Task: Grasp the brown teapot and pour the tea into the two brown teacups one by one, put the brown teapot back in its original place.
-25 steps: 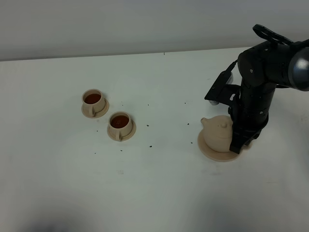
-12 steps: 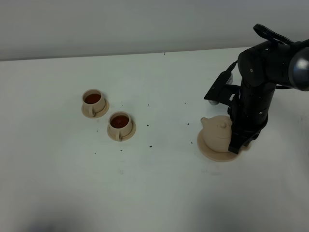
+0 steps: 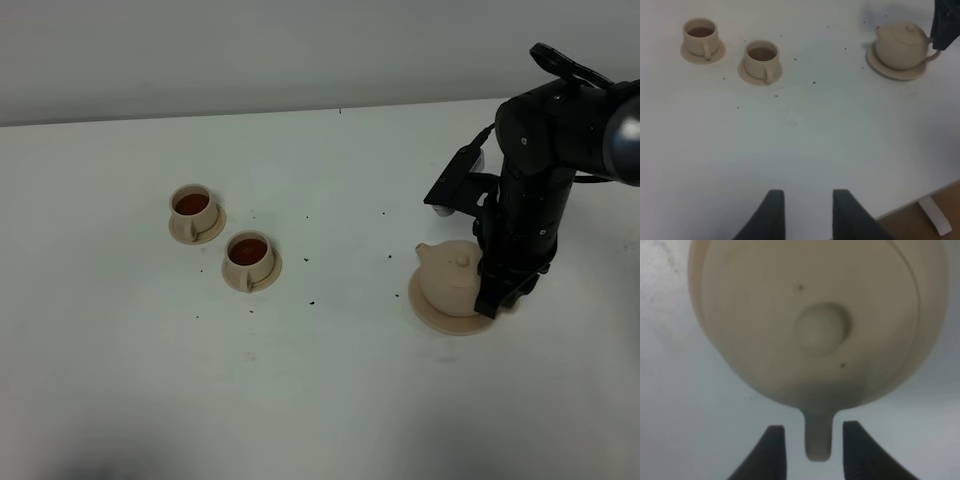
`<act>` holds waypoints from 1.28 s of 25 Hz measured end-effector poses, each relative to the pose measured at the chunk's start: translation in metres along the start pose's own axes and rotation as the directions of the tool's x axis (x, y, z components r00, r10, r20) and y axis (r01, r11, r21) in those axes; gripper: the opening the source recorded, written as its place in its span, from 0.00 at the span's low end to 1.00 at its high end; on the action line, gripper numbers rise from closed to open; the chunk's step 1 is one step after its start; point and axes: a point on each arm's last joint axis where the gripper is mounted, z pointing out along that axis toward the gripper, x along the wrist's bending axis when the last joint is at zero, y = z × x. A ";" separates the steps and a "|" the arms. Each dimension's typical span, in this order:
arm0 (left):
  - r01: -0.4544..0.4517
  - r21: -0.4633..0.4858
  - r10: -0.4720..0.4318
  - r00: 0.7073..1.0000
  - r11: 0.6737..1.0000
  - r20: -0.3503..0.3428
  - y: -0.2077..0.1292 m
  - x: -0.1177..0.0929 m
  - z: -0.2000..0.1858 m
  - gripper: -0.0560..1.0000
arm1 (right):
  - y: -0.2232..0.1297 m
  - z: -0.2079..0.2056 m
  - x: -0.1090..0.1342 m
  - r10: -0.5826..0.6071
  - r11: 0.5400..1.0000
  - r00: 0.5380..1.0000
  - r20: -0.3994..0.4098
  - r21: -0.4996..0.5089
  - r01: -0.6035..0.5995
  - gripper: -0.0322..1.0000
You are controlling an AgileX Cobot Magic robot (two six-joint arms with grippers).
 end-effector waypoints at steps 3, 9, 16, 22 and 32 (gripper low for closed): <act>0.000 0.000 0.000 1.000 1.000 0.000 0.000 0.000 0.000 0.29 | -0.001 -0.008 -0.001 -0.004 1.000 1.000 0.022 -0.011 0.004 0.31; 0.000 0.000 0.000 1.000 1.000 0.000 0.000 0.000 0.000 0.29 | -0.012 -0.068 0.002 0.006 0.991 0.989 0.148 -0.130 0.013 0.31; 0.000 0.000 0.000 1.000 1.000 0.000 0.000 0.000 0.000 0.29 | -0.052 -0.167 0.015 0.214 0.933 0.915 0.341 -0.348 -0.089 0.31; 0.000 0.000 0.000 1.000 1.000 0.000 0.000 0.000 0.000 0.29 | -0.100 -0.228 0.034 0.419 0.853 0.805 0.420 -0.485 -0.190 0.25; 0.000 0.000 0.000 1.000 1.000 0.000 0.000 0.000 0.000 0.29 | -0.189 -0.279 0.084 0.592 0.741 0.676 0.439 -0.627 -0.241 0.23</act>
